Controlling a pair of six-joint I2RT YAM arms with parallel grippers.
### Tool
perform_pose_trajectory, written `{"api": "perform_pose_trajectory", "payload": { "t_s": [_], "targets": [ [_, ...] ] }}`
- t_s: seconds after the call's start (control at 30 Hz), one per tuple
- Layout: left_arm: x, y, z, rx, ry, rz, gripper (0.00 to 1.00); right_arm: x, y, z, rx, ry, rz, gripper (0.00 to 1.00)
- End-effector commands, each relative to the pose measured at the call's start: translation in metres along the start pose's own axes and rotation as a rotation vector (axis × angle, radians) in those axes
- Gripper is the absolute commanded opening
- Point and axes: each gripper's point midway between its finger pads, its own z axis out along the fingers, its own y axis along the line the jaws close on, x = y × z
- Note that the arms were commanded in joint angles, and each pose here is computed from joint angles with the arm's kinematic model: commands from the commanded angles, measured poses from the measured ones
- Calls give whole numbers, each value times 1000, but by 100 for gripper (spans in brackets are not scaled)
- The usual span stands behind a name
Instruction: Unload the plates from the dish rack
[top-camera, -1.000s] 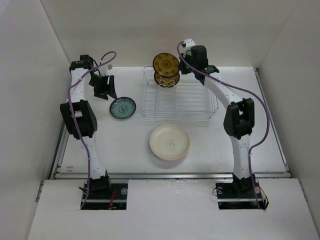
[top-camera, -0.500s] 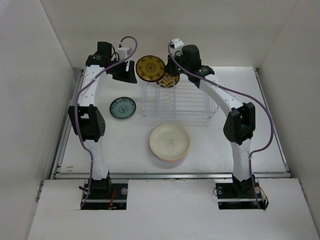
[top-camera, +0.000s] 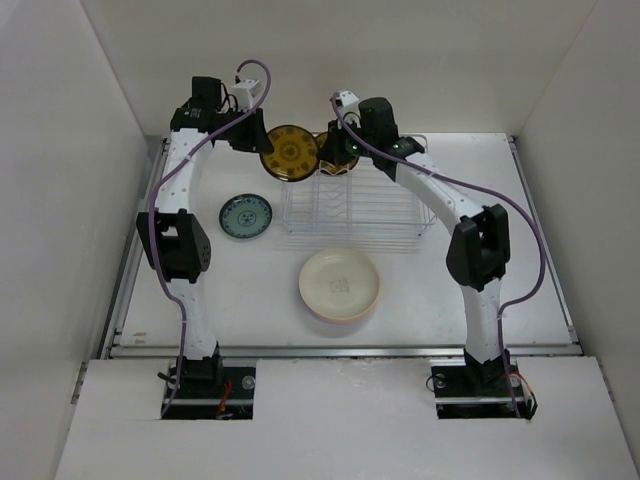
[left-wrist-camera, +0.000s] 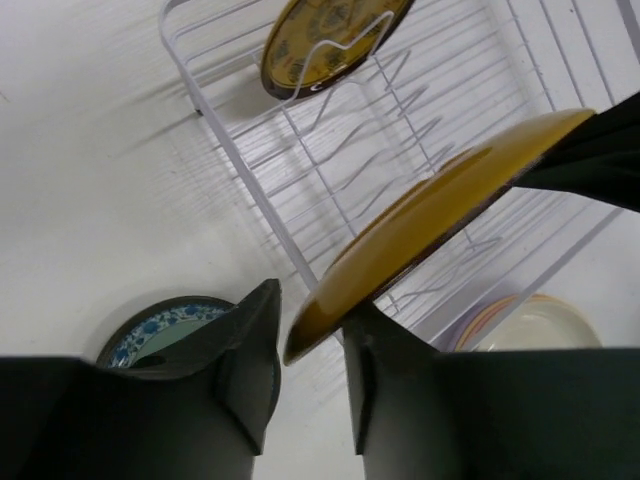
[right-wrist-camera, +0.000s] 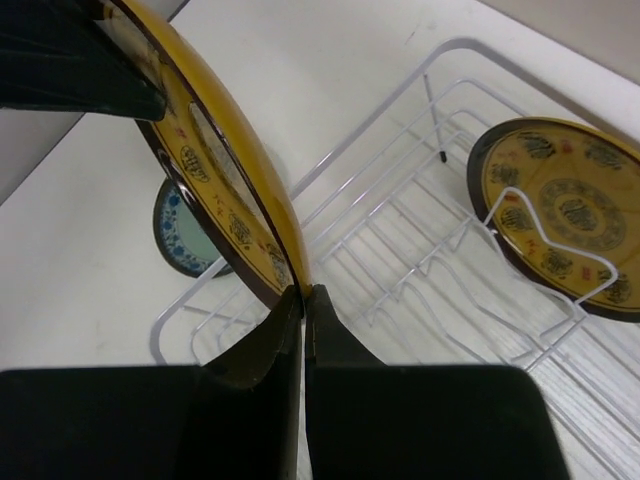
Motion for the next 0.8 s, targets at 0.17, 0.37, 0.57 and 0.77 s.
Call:
{"api": "perform_pose_trajectory", "payload": {
  "t_s": [0.17,0.37,0.57,0.77],
  "targets": [
    [5,-34,-7,170,17,-48,0,-30,48,-11,-188,-67,-29,0],
    [-10,-4,-47,220,-75,-256,0,-39,48,-13,-179,-87,-37,28],
    [-3,48,-84,102,-133,-400,0,-52,30,-9,-67,-112,-23,77],
    [79,95,-77,-109,122,-460,0,-62,-40,-15,247,-150,34,83]
  ]
}}
